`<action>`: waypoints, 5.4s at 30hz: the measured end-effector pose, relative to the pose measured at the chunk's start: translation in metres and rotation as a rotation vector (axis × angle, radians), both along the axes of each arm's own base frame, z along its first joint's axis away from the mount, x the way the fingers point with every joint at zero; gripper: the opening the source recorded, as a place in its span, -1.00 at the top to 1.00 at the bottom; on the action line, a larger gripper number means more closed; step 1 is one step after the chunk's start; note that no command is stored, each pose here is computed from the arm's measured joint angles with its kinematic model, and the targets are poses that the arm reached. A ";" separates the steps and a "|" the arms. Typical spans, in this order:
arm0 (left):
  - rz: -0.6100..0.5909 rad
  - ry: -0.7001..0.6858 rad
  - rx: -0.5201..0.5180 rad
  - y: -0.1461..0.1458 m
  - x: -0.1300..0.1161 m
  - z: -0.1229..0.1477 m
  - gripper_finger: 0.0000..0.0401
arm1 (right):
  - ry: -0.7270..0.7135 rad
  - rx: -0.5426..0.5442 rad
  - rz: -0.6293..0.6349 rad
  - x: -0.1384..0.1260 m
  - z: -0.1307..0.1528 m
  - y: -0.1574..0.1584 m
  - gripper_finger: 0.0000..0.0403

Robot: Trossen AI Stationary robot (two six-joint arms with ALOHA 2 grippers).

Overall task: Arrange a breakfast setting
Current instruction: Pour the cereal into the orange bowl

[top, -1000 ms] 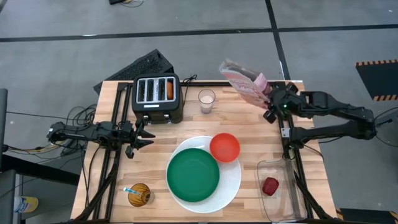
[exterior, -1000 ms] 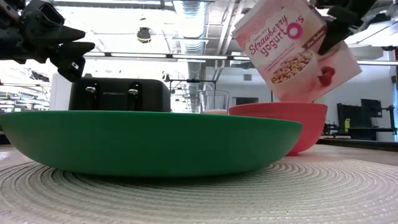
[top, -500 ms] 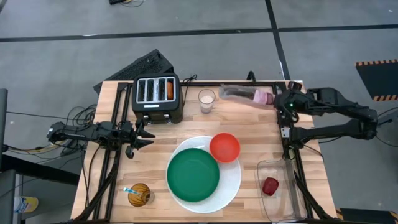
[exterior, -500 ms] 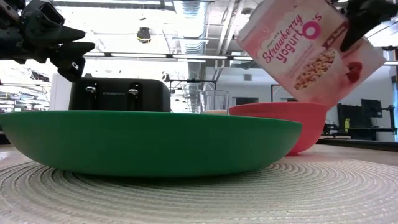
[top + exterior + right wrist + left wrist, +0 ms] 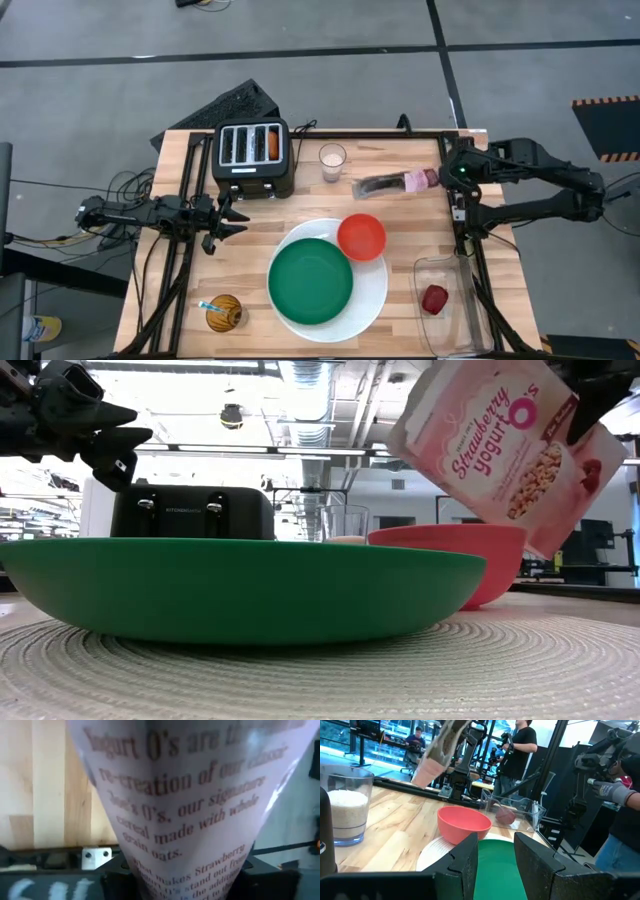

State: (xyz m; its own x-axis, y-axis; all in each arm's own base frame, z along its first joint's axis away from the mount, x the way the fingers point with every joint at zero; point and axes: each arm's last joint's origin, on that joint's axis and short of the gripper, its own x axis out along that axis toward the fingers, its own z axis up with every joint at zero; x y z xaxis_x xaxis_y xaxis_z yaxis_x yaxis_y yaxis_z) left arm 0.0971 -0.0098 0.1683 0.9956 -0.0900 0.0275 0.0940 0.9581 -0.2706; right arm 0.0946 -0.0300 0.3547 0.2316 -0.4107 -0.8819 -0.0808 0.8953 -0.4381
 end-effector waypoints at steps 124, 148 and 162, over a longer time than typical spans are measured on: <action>0.000 0.000 0.000 0.000 0.000 0.000 0.43 | 0.469 -0.871 0.639 0.071 -0.009 0.063 0.15; 0.000 0.000 0.000 0.000 0.000 0.000 0.43 | 0.464 -0.855 0.648 0.070 -0.009 0.064 0.15; 0.000 0.000 0.000 0.000 0.000 0.000 0.43 | 0.456 -0.849 0.644 0.070 -0.009 0.064 0.15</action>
State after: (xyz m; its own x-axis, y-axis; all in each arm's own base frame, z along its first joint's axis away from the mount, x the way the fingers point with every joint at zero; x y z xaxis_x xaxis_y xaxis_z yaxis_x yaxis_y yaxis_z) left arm 0.0970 -0.0098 0.1684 0.9955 -0.0901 0.0277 0.0942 0.9581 -0.2706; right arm 0.1648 0.0336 0.3453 0.3443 -0.8322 -0.4347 -0.7201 0.0630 -0.6910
